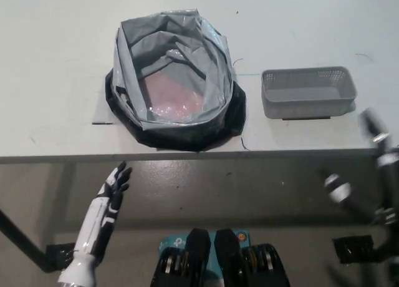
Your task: Use the right hand to pick up a small rectangular container and put it into a plastic bag and lift the bag
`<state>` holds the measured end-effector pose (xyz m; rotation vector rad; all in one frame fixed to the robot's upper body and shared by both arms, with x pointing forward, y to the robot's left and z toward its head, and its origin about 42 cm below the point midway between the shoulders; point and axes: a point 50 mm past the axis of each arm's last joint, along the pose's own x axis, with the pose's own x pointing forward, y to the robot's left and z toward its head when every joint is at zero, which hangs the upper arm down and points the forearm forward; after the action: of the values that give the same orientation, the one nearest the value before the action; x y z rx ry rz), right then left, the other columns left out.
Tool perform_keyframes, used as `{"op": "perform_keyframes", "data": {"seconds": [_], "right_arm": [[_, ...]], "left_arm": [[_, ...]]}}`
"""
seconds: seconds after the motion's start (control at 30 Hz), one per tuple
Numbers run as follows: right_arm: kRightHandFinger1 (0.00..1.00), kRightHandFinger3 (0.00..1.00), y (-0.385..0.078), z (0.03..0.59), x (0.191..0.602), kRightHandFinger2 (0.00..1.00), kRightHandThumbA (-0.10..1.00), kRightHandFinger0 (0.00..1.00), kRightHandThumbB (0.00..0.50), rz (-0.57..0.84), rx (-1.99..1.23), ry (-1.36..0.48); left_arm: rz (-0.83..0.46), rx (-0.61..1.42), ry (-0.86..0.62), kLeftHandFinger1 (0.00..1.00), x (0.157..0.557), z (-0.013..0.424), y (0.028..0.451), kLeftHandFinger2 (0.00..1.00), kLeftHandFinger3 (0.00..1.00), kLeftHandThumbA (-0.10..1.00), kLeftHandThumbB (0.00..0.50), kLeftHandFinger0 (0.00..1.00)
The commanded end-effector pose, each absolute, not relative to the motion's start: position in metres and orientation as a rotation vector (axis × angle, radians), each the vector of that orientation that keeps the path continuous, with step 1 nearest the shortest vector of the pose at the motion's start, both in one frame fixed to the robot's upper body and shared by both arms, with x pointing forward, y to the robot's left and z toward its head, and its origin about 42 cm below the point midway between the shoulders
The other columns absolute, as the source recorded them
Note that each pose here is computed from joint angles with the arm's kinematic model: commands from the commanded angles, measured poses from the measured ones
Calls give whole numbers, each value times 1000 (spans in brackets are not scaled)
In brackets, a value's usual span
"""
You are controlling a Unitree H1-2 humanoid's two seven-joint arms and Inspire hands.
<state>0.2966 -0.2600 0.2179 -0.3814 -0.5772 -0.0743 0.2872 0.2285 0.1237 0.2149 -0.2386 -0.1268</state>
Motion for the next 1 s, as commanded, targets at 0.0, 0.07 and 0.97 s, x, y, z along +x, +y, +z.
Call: {"op": "perform_keyframes", "data": {"seconds": [0.0, 0.07, 0.97], "right_arm": [[1000, 1000, -286, 274, 303, 1000, 793, 1000, 200, -110, -487, -671], [1000, 1000, -294, 294, 313, 1000, 864, 1000, 252, -96, -532, -666], [1000, 1000, -219, 459, 559, 1000, 1000, 1000, 434, 581, -1257, 256]], "left_arm": [[-167, 208, -328, 1000, 290, 141, 220, 1000, 1000, 1000, 126, 1000], [-165, 202, -324, 1000, 291, 142, 218, 1000, 1000, 1000, 117, 1000], [-165, 202, -263, 1000, 267, 125, 227, 1000, 1000, 1000, 130, 1000]]}}
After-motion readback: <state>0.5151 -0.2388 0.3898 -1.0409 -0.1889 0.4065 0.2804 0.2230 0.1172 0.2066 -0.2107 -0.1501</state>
